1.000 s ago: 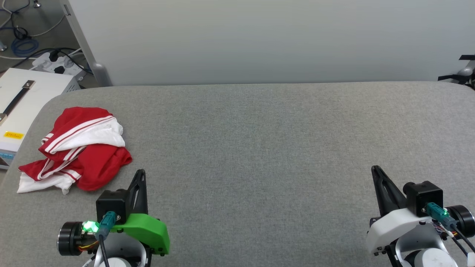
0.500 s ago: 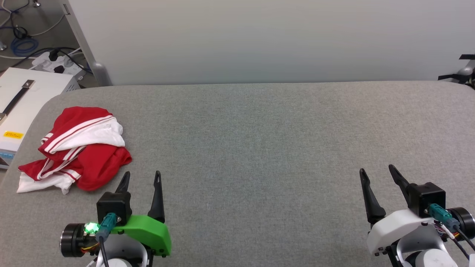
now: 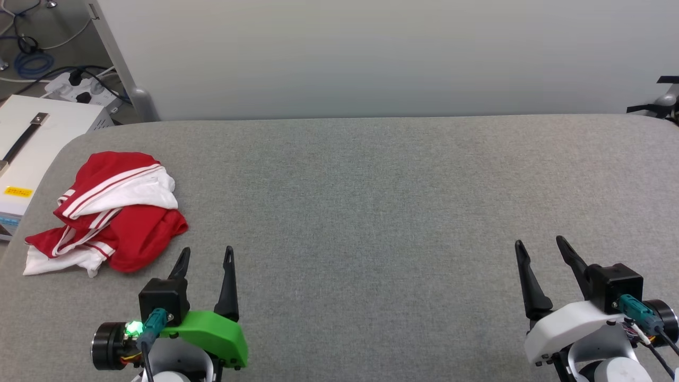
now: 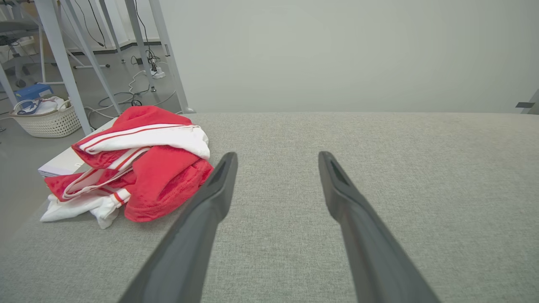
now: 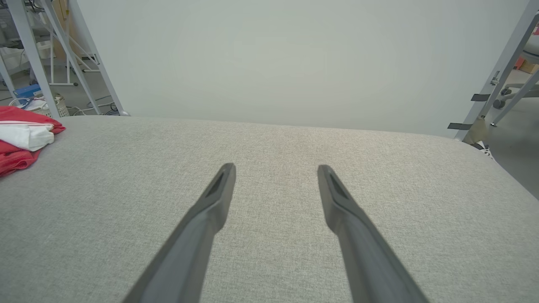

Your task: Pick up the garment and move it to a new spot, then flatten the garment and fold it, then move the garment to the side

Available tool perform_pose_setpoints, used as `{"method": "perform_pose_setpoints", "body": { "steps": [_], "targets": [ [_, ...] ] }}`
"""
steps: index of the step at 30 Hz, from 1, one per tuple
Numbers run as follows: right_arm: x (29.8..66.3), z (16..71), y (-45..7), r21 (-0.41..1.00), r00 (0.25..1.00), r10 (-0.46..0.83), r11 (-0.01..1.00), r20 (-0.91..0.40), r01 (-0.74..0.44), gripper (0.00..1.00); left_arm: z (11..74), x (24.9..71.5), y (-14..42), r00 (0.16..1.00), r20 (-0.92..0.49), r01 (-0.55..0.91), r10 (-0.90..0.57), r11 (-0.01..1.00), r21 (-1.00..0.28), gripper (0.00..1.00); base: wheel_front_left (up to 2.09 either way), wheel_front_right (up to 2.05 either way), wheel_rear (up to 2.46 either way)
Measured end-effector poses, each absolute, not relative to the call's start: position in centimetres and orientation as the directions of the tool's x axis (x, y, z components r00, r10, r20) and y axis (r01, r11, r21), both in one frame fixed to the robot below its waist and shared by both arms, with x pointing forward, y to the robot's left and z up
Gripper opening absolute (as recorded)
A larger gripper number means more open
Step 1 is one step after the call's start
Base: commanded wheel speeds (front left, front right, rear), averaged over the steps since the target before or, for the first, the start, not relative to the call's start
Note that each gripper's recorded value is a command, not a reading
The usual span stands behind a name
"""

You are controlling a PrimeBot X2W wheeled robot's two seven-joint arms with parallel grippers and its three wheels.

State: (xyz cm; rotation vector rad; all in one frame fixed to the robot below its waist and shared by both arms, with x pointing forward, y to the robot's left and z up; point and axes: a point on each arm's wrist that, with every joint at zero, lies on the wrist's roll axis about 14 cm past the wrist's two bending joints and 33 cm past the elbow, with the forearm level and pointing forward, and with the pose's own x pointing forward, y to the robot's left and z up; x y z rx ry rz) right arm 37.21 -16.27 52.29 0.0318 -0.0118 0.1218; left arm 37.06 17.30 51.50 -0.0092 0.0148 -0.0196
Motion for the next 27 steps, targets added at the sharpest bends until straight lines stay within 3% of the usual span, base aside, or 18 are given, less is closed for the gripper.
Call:
{"method": "perform_pose_setpoints", "body": {
  "steps": [27],
  "targets": [
    [37.4, 53.9, -15.8, 0.08, 0.987, 0.129, 0.987, 0.098, -0.137, 1.0, 52.6, 37.1, 17.1, 0.998, 0.053, 0.036, -0.032, 0.997, -0.07, 1.0, 0.0, 0.0, 0.0]
  ]
}}
